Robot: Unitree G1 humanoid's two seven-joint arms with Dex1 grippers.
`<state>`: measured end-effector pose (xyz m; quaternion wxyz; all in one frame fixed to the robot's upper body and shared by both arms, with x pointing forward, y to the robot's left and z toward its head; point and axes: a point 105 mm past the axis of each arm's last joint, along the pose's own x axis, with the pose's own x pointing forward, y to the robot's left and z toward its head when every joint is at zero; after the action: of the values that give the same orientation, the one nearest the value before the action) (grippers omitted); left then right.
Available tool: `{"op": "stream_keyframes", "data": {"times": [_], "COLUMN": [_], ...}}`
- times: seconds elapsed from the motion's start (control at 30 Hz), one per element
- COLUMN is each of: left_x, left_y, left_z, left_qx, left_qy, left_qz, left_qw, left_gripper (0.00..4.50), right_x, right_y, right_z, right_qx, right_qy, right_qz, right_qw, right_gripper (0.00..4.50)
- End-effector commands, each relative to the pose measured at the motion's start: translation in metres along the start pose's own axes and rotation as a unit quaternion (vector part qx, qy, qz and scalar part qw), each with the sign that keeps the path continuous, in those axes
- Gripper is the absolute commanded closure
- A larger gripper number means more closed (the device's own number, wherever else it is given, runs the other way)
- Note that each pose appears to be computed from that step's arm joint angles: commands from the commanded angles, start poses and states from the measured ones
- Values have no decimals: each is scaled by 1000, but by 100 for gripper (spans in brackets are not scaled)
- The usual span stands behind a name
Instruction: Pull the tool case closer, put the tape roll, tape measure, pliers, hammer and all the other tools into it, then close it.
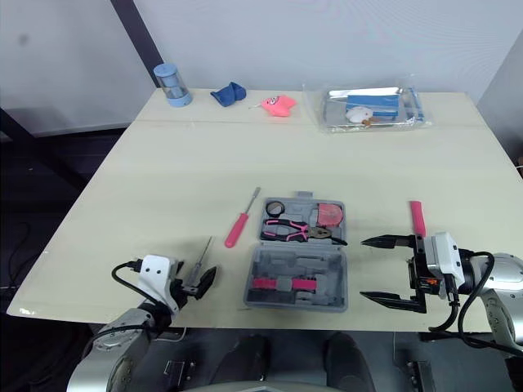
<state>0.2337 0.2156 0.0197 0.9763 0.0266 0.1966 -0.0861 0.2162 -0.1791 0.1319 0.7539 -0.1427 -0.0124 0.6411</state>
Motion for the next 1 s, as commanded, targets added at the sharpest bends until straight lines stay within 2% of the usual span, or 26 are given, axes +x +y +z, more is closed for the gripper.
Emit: {"op": "stream_keyframes", "data": {"times": [0.03,0.07,0.2,0.23,0.33,0.6,0.73,0.87,1.0], "left_x": [-2,-2,0,0,0,-2,-8,-15,-17], "left_y": [2,2,2,2,2,8,14,4,-1], "left_z": [-10,-10,-10,-11,-12,-10,1,31,50], "left_qx": [-6,-6,-10,-10,-11,-2,46,126,169], "left_qy": [14,13,9,10,12,1,-10,-33,-37], "left_qz": [3,4,3,3,2,4,-25,-140,-205], "left_qw": [1000,1000,1000,1000,1000,1000,999,982,963], "left_gripper": [54,85,282,312,438,440,440,440,440], "right_x": [-3,-3,-2,-2,-2,-1,0,0,-2], "right_y": [-3,-3,-4,-4,-3,-3,-3,-4,-6], "right_z": [8,7,7,7,6,6,6,7,8], "right_qx": [-22,-22,-23,-23,-24,-23,-22,-22,-24], "right_qy": [0,0,0,0,0,-4,-7,-11,-13], "right_qz": [-3,-3,-2,-2,-2,0,1,-1,-10], "right_qw": [1000,1000,1000,1000,1000,1000,1000,1000,1000], "right_gripper": [0,0,0,0,0,0,0,0,0]}}
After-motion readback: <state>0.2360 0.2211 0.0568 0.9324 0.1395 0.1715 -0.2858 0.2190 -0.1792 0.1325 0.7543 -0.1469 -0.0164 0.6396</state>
